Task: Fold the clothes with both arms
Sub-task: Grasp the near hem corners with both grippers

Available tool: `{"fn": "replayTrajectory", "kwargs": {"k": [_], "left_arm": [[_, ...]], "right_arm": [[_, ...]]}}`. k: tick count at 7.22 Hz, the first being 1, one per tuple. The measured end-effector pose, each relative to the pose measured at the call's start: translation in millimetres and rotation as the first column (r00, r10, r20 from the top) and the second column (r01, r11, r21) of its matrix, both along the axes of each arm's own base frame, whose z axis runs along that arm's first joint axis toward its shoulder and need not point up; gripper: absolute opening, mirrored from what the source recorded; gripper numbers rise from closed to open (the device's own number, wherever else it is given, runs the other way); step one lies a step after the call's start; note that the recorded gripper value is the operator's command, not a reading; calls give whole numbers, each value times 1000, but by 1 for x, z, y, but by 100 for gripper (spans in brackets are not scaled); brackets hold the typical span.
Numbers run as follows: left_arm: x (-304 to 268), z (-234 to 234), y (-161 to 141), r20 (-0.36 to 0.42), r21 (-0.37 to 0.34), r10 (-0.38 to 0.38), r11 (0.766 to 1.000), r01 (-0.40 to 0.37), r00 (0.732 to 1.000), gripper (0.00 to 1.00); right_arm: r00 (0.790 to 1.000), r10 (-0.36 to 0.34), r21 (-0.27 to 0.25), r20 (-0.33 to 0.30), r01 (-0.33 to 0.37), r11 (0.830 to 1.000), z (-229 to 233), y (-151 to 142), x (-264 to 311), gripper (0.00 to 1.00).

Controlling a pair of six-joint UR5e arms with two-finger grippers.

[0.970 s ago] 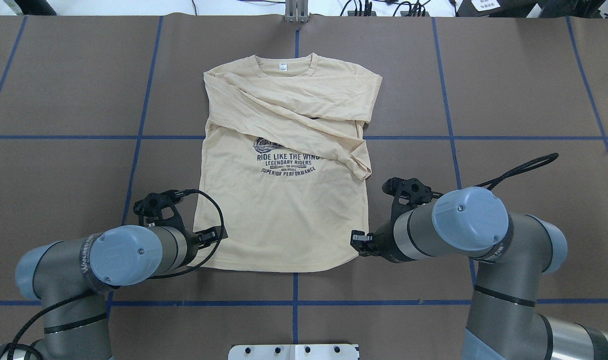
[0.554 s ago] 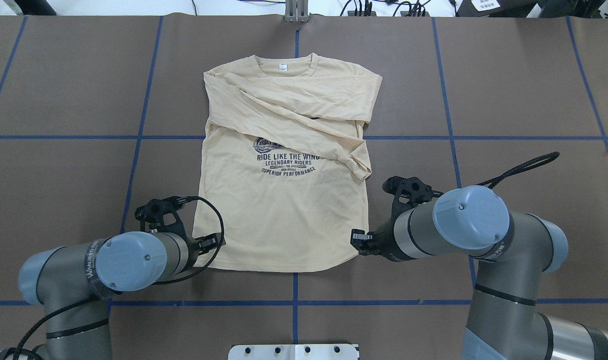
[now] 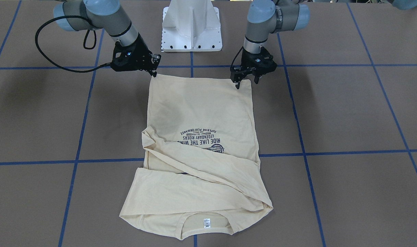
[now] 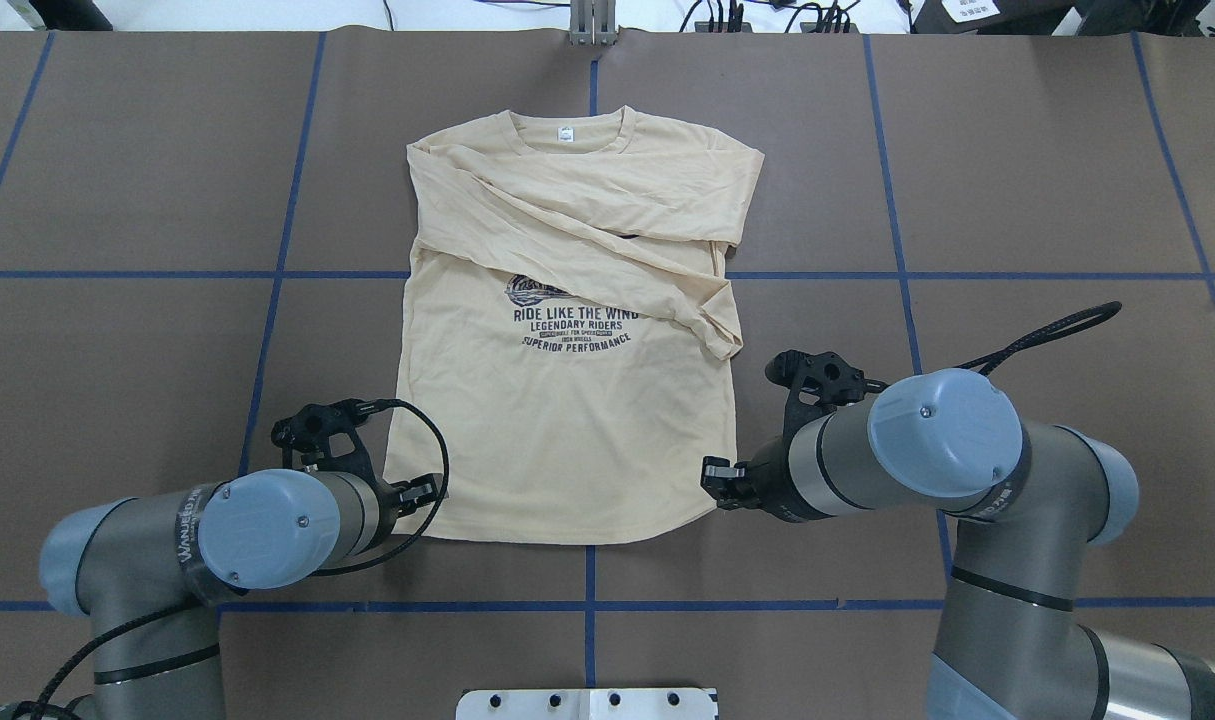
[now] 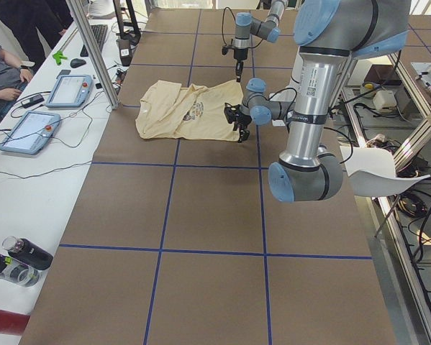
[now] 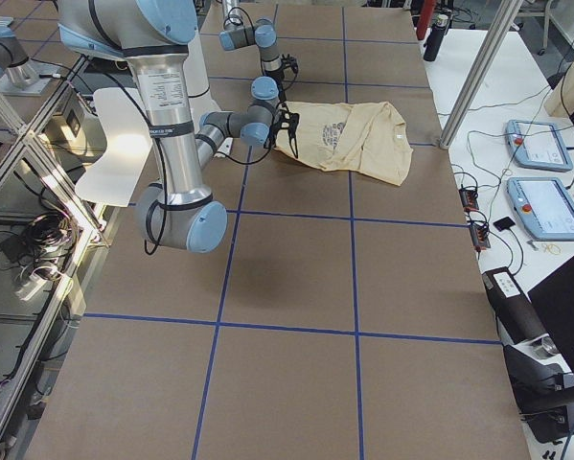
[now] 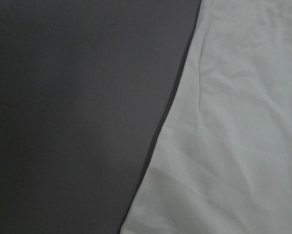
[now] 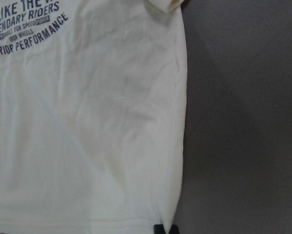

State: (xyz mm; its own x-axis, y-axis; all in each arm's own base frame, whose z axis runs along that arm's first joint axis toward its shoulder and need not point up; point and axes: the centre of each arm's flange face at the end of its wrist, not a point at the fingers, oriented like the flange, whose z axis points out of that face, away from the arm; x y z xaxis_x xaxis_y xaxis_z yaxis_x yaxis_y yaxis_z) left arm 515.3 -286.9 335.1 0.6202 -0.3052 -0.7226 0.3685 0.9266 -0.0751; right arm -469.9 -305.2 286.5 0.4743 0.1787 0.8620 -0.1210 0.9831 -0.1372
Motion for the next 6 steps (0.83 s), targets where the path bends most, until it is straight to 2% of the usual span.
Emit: {"fn": "replayTrajectory", "kwargs": {"k": [4,5,6], "left_arm": [[3,2,5,6,-2,11,1000,-11,1000,75],[5,3,7,7,-3,15,1000,-15,1000,65],[5,3,8,7,-3,17,1000,-17,1000,46]], "right_arm": [[1000,-8,-12,6,8,1000,-1,-4,7,0],[1000,-8,-12,6,8,1000,-1,-4,7,0],[1000,-6,-13,6,6,1000,0,-4,8,0]]}}
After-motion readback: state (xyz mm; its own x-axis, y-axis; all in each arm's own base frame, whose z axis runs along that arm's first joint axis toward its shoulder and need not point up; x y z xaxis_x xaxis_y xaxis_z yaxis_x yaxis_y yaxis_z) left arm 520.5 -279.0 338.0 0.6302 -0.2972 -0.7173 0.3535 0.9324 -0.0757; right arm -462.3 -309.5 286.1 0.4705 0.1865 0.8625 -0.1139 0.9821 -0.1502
